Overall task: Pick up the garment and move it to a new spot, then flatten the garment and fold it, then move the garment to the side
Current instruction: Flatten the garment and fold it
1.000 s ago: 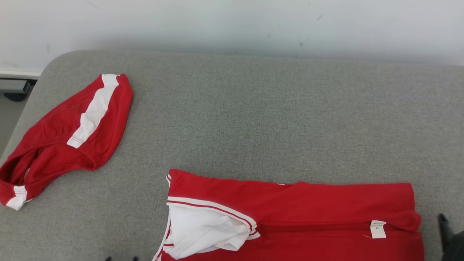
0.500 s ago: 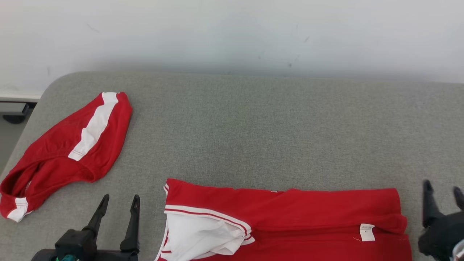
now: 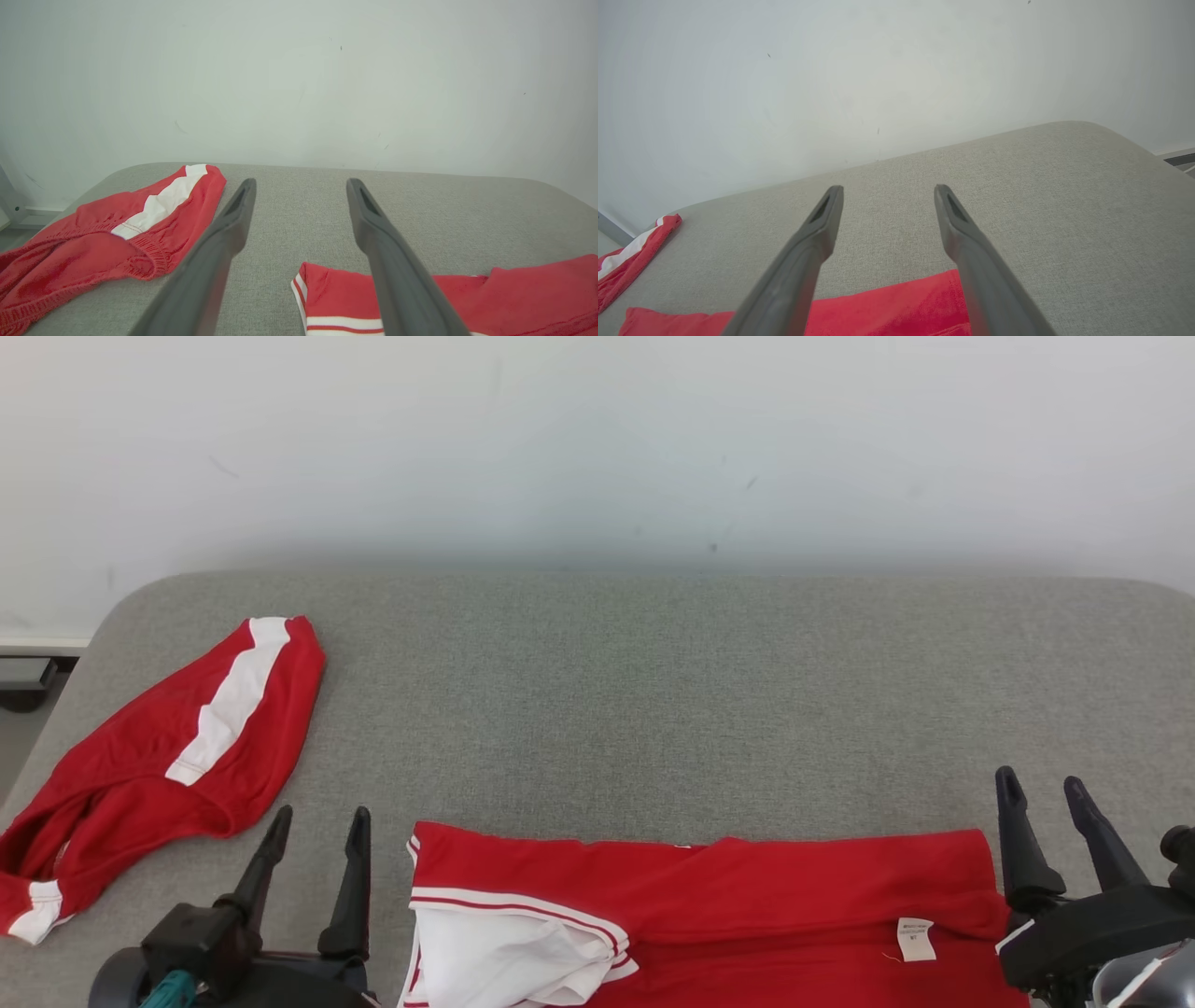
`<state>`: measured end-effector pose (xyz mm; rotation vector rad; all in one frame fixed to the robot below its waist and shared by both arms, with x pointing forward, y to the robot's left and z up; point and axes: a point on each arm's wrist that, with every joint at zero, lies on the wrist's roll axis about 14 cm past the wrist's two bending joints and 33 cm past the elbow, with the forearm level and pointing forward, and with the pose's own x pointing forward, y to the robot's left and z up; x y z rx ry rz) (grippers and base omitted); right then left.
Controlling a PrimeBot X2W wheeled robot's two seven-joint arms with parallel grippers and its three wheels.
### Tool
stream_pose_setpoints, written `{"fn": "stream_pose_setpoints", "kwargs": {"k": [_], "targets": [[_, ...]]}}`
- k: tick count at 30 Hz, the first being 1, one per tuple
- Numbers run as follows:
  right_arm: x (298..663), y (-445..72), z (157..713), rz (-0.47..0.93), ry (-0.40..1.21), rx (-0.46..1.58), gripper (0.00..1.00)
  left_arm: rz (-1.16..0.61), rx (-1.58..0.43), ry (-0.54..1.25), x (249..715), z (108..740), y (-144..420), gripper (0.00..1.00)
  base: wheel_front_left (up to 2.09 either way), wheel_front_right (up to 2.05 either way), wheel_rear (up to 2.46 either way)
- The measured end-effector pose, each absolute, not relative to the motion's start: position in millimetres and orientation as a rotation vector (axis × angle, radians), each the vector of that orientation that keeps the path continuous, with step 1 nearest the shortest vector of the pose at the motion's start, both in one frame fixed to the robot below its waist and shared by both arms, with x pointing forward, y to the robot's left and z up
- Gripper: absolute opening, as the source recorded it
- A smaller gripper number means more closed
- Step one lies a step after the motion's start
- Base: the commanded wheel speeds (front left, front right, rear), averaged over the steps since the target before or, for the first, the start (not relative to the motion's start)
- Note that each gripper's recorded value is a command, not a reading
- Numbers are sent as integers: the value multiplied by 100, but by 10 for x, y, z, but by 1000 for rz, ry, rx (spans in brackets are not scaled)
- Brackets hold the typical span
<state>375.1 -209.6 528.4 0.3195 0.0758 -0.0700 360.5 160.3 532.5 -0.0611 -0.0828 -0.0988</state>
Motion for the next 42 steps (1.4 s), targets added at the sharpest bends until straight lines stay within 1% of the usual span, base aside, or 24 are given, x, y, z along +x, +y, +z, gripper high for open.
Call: {"fn": "stream_pose_setpoints", "kwargs": {"k": [5,10,14,24,25,26,30,32,36,42], "targets": [[3720,-2046,5320,-44,44,335,100,-125,-59,-44,3635,5264,1523,100,0,0,0],[3724,-1960,5212,-13,71,334,100,-122,-67,63,3649,5025,1500,100,0,0,0],[3757,-1913,5239,5,56,335,100,-114,-64,57,3699,5065,1503,100,0,0,0],[3724,-1956,5136,-8,73,326,100,-114,-42,91,3718,5008,1499,100,0,0,0],[3712,-1956,5074,-8,99,319,100,-117,-40,93,3717,5005,1491,100,0,0,0],[3661,-1949,4870,-2,189,290,100,-126,-36,101,3713,4986,1455,100,0,0,0],[3462,-1977,4368,-8,401,238,100,-144,-34,117,3715,4944,1378,100,0,0,0],[3394,-1971,4197,-4,476,223,100,-148,-39,126,3723,4924,1350,100,0,0,0],[3359,-1960,4006,-3,558,214,100,-155,-49,139,3735,4886,1297,100,0,0,0],[3456,-1860,3903,13,609,225,100,-161,-41,150,3790,4864,1277,100,0,0,0]]}}
